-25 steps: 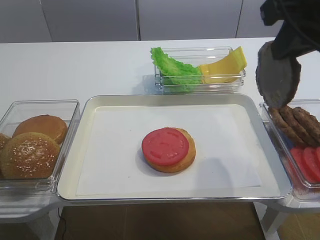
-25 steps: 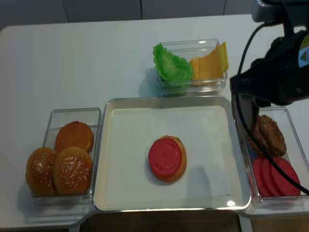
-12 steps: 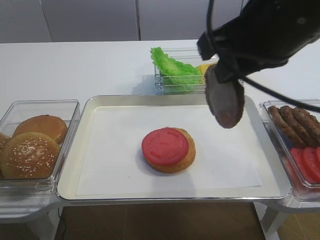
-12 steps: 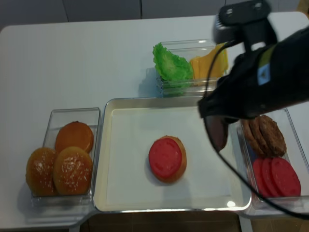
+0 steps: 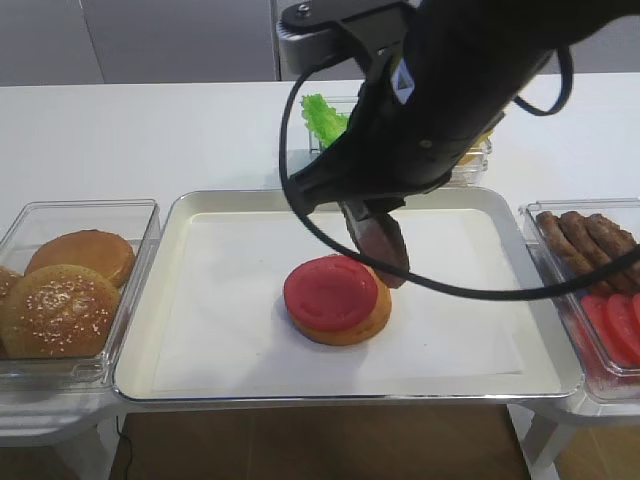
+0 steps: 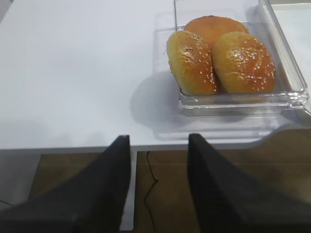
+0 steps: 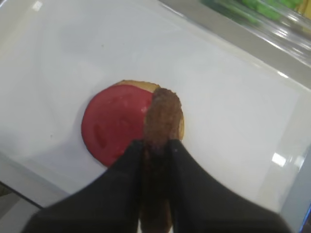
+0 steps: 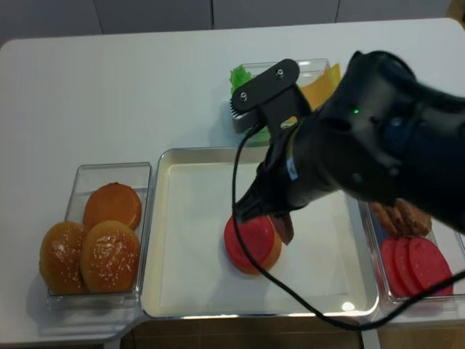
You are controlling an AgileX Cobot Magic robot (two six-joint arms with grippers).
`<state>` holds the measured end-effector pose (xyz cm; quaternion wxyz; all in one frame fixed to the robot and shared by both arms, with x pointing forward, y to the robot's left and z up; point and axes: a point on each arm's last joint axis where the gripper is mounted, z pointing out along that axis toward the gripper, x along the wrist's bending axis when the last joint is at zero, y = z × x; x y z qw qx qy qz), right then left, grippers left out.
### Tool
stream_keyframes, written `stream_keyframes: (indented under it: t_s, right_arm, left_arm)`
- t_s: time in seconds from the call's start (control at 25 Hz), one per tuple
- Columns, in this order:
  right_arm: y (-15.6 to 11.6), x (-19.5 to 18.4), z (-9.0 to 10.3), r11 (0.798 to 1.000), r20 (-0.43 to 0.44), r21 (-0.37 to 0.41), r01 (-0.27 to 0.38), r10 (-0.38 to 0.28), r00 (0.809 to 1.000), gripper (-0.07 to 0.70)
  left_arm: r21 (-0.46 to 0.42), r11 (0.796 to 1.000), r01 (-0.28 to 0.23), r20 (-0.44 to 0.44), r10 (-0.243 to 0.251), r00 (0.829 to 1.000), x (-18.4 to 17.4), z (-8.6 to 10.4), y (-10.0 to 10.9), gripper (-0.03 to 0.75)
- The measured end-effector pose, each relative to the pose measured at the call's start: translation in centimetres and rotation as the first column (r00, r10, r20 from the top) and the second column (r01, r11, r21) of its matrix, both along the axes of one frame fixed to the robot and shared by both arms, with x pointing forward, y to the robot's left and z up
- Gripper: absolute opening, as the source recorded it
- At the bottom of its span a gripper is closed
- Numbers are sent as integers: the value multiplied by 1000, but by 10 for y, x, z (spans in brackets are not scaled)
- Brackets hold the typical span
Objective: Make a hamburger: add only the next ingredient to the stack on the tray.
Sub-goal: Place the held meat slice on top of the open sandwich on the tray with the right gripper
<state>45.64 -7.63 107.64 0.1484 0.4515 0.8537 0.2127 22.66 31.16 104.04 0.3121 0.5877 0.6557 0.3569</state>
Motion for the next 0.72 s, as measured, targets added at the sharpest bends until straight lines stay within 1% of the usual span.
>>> stream_keyframes:
  t_s: [0.2,0.44,0.6,0.72]
  right_arm:
    - [17,8,-11,998,38,-56,-24,26,999,128]
    - [26,13,-23,996,28,-88,-33,35,999,128]
    - [26,14,-24,995,36,-97,-36,39,999,128]
    - [26,13,-24,992,50,-120,-45,52,997,128]
  left_arm:
    - [0,1000,0,0,0,1000,0,0,0,293]
    - [0,1000,0,0,0,1000,0,0,0,293]
    - [0,1000,0,0,0,1000,0,0,0,293]
    - [0,1000,0,0,0,1000,0,0,0,293]
